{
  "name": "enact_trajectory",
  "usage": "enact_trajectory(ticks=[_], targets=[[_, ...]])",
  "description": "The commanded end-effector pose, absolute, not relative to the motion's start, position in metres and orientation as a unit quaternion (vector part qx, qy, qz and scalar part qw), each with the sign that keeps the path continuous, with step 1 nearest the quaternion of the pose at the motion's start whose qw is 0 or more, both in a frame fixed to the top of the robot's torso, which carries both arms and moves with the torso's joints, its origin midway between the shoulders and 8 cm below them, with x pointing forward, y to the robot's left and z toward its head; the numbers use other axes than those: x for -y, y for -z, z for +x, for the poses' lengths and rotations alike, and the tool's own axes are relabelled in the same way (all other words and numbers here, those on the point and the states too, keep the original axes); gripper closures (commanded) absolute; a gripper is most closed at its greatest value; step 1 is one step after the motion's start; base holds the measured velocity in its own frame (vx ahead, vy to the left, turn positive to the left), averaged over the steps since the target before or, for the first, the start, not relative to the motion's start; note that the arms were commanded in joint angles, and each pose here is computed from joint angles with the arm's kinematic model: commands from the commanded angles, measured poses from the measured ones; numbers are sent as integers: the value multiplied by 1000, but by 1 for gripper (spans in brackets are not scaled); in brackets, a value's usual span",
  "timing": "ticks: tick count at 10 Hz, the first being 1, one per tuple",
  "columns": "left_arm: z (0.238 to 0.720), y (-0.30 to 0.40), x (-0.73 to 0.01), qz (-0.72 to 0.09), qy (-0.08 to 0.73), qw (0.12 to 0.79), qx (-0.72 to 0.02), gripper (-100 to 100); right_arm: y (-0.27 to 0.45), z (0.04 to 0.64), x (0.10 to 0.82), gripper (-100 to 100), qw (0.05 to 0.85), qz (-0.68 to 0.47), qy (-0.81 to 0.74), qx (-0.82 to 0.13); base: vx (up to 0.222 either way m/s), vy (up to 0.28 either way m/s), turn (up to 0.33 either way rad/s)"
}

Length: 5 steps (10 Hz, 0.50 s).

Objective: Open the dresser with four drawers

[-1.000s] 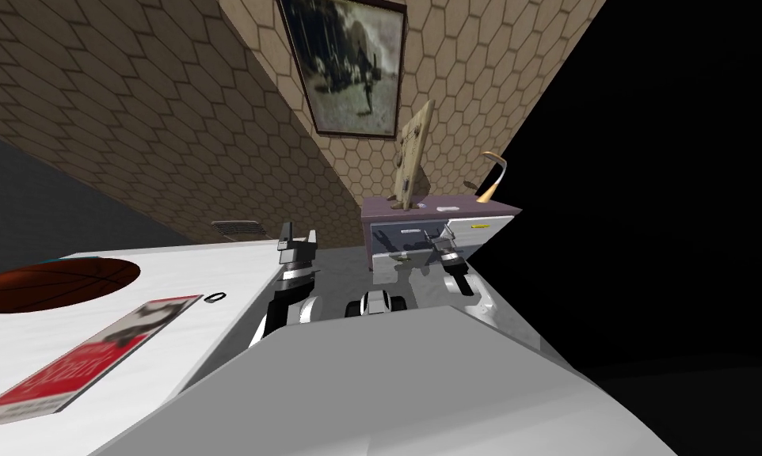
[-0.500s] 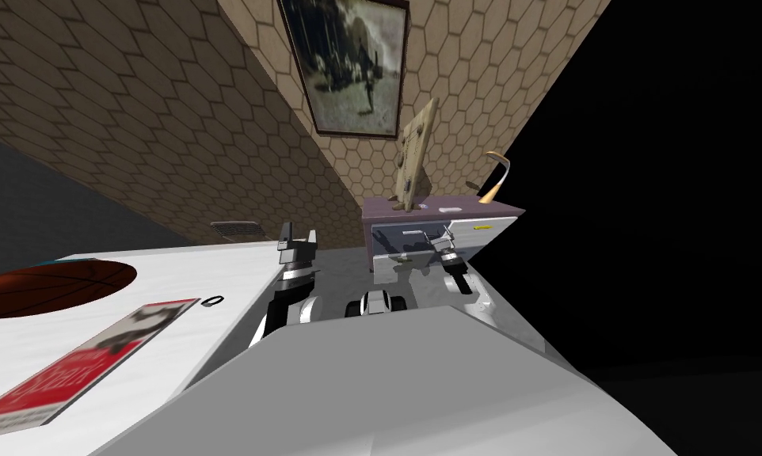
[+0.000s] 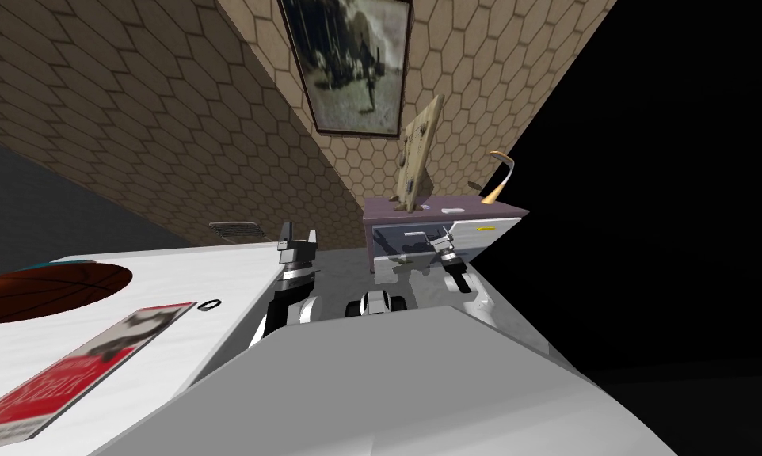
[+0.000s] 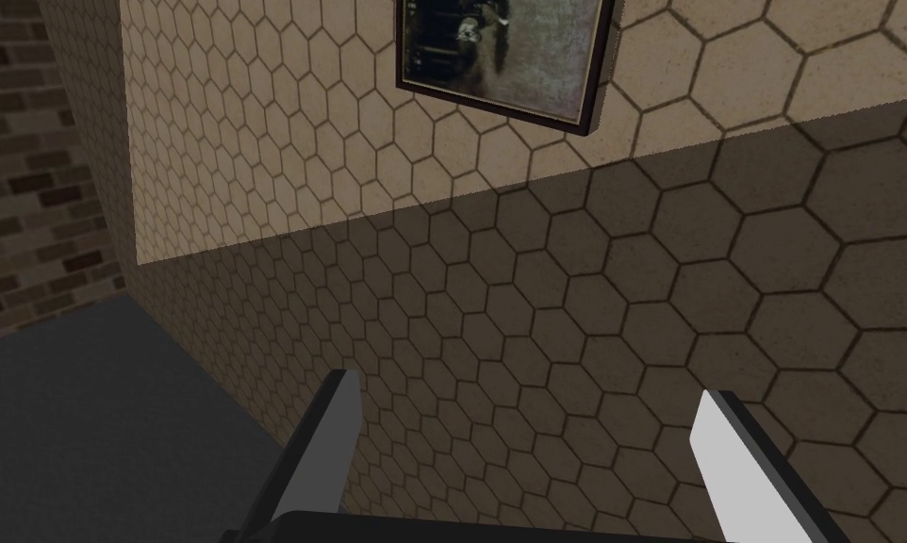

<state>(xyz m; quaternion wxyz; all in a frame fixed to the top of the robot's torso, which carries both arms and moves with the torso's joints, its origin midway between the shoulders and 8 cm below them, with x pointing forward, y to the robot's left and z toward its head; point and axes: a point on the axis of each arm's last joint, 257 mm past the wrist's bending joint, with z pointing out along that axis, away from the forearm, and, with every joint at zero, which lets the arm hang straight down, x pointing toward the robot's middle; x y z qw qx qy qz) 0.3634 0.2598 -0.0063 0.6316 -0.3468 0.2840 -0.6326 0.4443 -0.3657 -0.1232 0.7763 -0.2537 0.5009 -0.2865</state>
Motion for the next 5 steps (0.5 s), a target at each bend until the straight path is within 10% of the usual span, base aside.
enact_trajectory(ticks=[1, 5], targets=[[363, 6, -260, -347, 633, 632, -284, 0, 134, 449, 372, -100, 755, -280, 322, -498, 39, 14, 2], [363, 6, -260, -347, 633, 632, -284, 0, 144, 453, 378, -100, 732, -306, 356, -493, 35, 8, 1]])
